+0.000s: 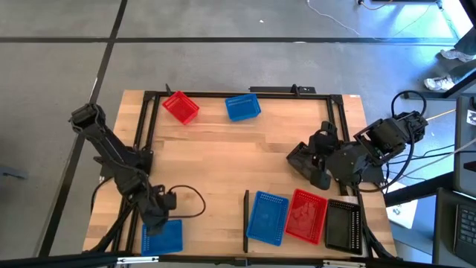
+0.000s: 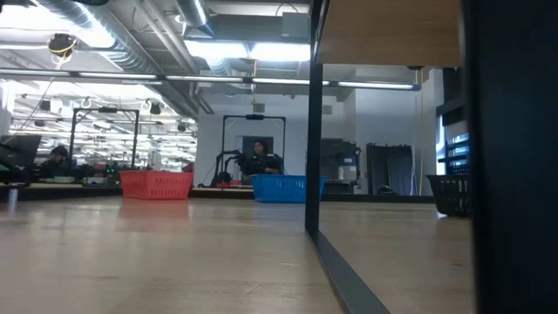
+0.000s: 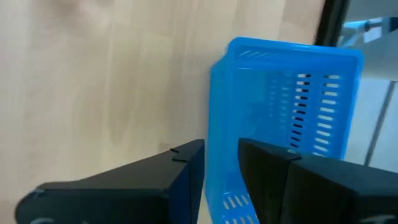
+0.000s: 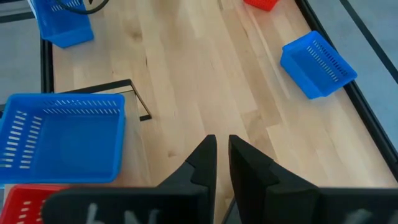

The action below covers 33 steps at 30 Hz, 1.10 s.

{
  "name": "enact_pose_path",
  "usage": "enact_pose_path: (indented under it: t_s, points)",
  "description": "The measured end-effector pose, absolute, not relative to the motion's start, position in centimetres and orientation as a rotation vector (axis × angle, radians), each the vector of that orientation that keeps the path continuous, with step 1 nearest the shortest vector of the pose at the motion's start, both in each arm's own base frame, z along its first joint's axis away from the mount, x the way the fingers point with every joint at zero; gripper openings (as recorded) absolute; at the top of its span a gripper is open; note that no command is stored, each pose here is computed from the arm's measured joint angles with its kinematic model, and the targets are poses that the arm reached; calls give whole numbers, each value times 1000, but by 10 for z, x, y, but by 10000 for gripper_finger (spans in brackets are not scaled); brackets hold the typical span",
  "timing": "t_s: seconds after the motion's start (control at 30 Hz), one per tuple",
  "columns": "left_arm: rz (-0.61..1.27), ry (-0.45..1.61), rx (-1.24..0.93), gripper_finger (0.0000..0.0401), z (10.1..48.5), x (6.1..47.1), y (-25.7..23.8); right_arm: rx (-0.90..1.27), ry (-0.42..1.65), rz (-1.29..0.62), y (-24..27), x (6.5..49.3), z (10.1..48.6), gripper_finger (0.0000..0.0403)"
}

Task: Stack baskets on shelf by color
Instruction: Stack the bottom blue bin on top of the blue bin on the shelf

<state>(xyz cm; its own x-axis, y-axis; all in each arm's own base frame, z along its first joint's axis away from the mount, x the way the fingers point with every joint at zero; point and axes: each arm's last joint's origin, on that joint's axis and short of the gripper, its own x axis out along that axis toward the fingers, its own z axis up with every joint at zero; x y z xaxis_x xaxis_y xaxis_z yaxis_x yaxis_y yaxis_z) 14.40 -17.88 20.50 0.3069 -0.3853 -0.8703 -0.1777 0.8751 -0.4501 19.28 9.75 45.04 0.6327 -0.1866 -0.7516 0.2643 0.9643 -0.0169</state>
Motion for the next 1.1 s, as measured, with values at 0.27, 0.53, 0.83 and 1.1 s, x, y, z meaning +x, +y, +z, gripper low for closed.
enact_pose_path:
  t_s: [0.27, 0.53, 0.83, 1.1]
  points:
    - [-159, 1255, -538, 89, 192, 142, -177, 100, 846, -258, 98, 193, 450, 42]
    - [-181, 1230, -574, 89, 179, 141, -176, 101, 846, -258, 98, 193, 450, 42]
    - [-143, 1202, -596, 89, 168, 139, -171, 101, 846, -258, 98, 193, 450, 42]
    - [-55, 1088, -643, 89, 170, 143, -171, 101, 845, -259, 98, 193, 450, 42]
